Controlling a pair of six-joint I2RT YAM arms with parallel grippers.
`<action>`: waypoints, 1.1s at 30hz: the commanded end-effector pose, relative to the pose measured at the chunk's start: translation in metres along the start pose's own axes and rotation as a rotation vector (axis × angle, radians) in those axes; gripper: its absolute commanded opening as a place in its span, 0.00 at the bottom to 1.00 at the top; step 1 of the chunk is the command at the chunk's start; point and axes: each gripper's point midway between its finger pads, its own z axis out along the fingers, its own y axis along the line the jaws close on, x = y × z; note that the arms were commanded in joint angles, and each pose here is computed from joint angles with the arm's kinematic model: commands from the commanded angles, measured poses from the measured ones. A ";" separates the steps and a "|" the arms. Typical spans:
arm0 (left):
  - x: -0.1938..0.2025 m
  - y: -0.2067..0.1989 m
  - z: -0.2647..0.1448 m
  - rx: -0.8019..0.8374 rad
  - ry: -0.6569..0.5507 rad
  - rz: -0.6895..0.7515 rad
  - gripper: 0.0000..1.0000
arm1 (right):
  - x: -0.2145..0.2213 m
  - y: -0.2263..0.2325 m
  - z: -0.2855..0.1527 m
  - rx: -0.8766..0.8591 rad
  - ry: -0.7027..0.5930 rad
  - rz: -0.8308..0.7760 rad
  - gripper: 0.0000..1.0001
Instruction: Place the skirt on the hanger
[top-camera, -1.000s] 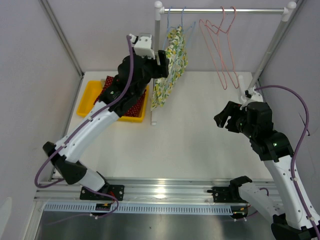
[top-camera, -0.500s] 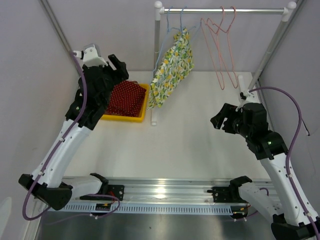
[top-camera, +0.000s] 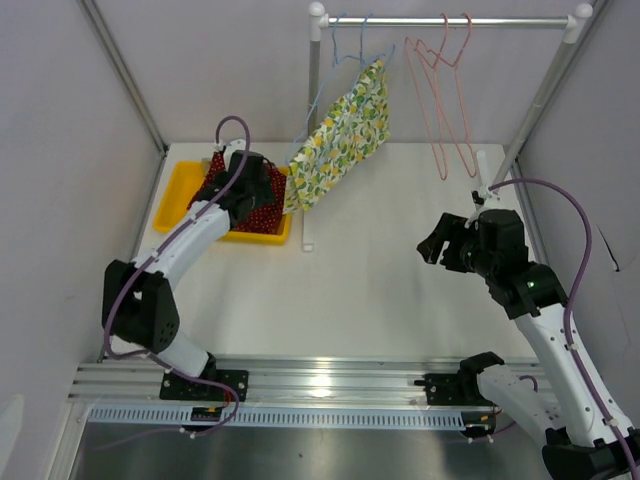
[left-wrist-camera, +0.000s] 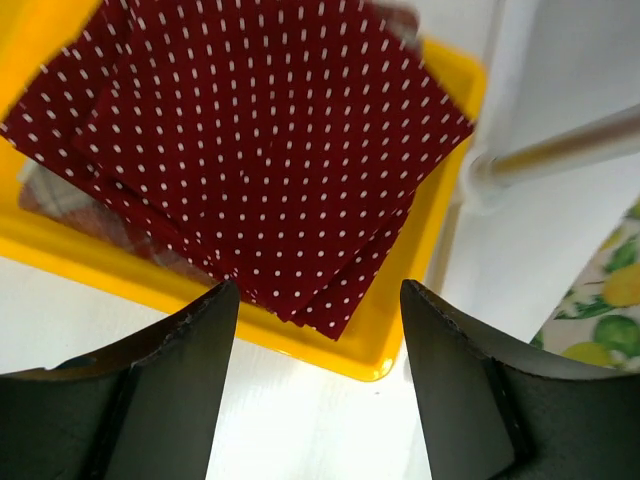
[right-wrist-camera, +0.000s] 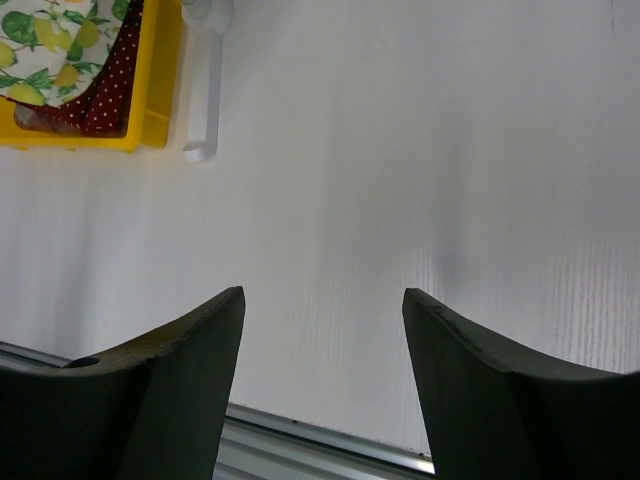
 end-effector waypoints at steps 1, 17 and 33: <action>0.017 0.000 0.015 -0.012 0.059 0.007 0.70 | -0.004 0.005 -0.001 -0.030 -0.026 -0.024 0.71; 0.056 -0.002 0.070 -0.071 0.166 0.132 0.69 | 0.008 0.000 0.006 -0.029 0.002 -0.024 0.71; 0.025 0.003 0.057 -0.108 0.105 0.135 0.00 | 0.009 0.000 0.008 -0.027 0.007 -0.021 0.71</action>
